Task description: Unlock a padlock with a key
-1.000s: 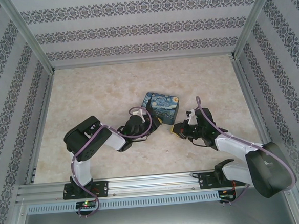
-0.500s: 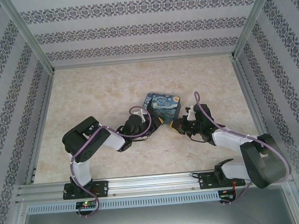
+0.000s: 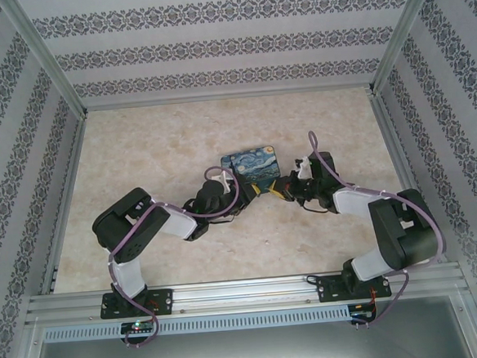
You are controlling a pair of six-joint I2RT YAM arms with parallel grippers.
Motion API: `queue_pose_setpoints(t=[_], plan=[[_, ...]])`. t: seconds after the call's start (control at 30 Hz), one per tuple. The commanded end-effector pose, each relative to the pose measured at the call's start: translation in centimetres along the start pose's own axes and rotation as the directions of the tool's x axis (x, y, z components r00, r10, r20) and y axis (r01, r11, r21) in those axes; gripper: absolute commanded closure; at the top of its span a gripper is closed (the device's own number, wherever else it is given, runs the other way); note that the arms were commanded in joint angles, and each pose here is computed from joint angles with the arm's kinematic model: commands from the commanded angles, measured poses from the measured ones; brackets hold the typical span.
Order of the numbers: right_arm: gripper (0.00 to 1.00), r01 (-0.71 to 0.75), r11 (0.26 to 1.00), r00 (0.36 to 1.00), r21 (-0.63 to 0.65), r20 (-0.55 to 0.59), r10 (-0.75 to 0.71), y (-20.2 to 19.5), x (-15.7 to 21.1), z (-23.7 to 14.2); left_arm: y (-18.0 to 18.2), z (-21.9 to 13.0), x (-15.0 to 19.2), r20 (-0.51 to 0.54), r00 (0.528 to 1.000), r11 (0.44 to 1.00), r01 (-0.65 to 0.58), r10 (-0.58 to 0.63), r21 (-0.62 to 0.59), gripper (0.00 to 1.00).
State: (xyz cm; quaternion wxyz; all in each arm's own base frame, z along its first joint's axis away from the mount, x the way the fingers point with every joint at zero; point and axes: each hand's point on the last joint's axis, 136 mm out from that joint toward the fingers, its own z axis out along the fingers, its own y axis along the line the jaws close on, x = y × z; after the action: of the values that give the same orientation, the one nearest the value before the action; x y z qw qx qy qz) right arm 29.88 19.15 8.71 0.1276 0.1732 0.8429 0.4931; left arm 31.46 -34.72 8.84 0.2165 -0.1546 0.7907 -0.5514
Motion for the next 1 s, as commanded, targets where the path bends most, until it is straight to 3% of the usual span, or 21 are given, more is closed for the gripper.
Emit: queue_pose_setpoints(t=[0.0,0.33,0.97], plan=[[1.00,0.032,0.999,0.999,-0.034,0.024,-0.032,0.8,0.2,-1.2,-3.0,0.1,-0.3,-0.005,1.000,0.997,-0.015,0.015,0.074,1.00],[1.00,-0.067,0.996,0.995,-0.055,0.064,0.071,0.4,1.4,-2.5,-3.8,0.2,-1.1,0.026,0.998,0.992,0.046,-0.049,0.117,1.00],[1.00,-0.078,0.993,0.994,-0.088,0.076,0.084,2.5,1.1,-1.9,-6.0,-0.1,-1.5,0.020,0.992,0.969,0.117,-0.124,0.218,1.00]])
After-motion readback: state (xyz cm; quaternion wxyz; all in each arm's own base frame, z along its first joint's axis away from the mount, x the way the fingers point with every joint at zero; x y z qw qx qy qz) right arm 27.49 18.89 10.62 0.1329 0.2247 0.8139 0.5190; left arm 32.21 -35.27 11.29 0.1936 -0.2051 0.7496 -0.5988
